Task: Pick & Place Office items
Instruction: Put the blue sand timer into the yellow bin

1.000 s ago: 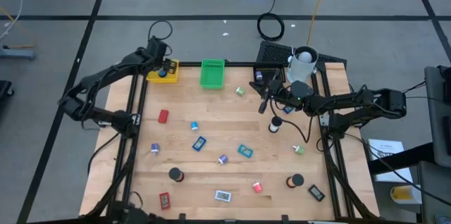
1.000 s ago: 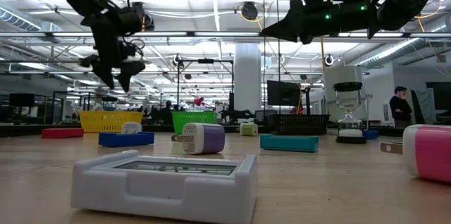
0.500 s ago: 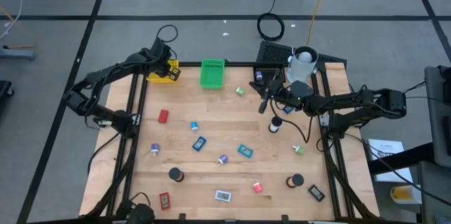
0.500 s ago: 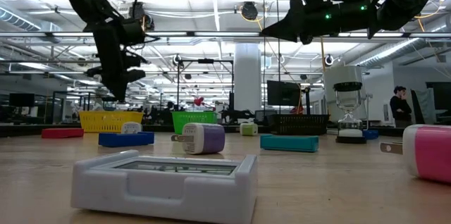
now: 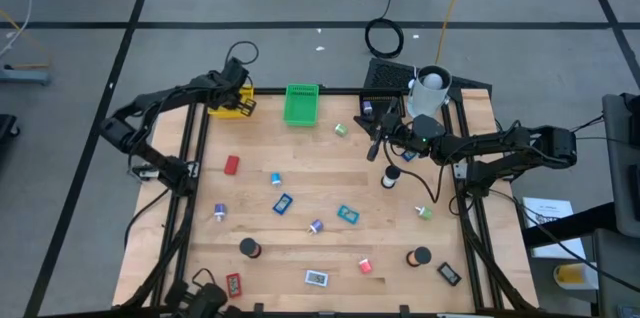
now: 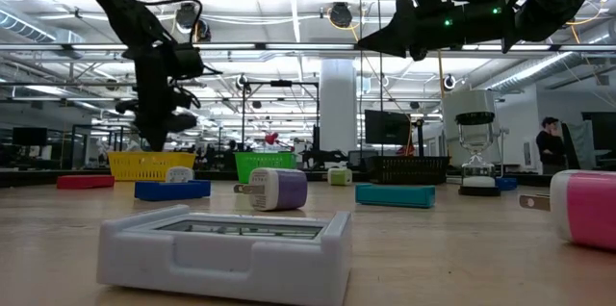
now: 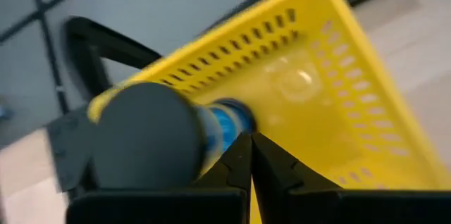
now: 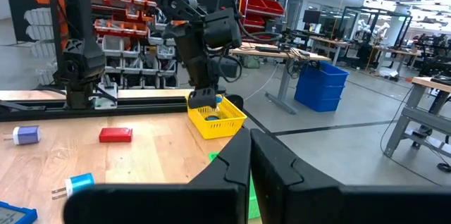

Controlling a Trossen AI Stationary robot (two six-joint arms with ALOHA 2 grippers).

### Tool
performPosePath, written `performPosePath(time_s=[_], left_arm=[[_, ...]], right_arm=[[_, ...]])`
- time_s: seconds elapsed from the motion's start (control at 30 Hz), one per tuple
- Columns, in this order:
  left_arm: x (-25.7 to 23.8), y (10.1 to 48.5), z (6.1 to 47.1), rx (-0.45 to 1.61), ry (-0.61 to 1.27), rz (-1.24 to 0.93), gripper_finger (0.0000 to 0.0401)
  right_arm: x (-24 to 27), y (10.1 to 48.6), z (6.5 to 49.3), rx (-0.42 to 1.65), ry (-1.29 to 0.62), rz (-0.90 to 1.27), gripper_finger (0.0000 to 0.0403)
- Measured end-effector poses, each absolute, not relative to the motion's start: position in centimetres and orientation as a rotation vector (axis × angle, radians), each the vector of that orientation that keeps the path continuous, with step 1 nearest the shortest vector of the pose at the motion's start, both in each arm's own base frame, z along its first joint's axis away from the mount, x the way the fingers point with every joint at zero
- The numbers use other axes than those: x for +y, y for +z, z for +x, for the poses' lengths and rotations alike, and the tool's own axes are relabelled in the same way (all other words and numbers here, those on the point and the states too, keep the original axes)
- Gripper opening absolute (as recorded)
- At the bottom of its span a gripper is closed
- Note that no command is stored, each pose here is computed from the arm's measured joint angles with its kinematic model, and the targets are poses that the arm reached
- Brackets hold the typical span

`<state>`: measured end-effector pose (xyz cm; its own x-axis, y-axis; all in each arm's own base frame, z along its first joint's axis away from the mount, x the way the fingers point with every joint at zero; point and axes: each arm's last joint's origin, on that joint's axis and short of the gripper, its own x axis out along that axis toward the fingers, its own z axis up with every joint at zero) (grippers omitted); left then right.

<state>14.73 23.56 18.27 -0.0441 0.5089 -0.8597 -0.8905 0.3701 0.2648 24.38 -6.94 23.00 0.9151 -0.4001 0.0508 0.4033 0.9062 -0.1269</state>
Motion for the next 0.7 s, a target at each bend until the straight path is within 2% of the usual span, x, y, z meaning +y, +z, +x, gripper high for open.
performPosePath(time_s=[0.4, 0.7], left_arm=[[24.2, 16.1, 14.9, 1.181, 1.215, -0.476, 0.0012], [24.4, 16.2, 15.0, 1.162, 1.279, -0.451, 0.0007]], right_arm=[[-6.9, 23.0, 24.4, -0.024, -0.415, -0.136, 0.0004], [-6.9, 23.0, 24.4, -0.024, -0.415, -0.136, 0.0004]])
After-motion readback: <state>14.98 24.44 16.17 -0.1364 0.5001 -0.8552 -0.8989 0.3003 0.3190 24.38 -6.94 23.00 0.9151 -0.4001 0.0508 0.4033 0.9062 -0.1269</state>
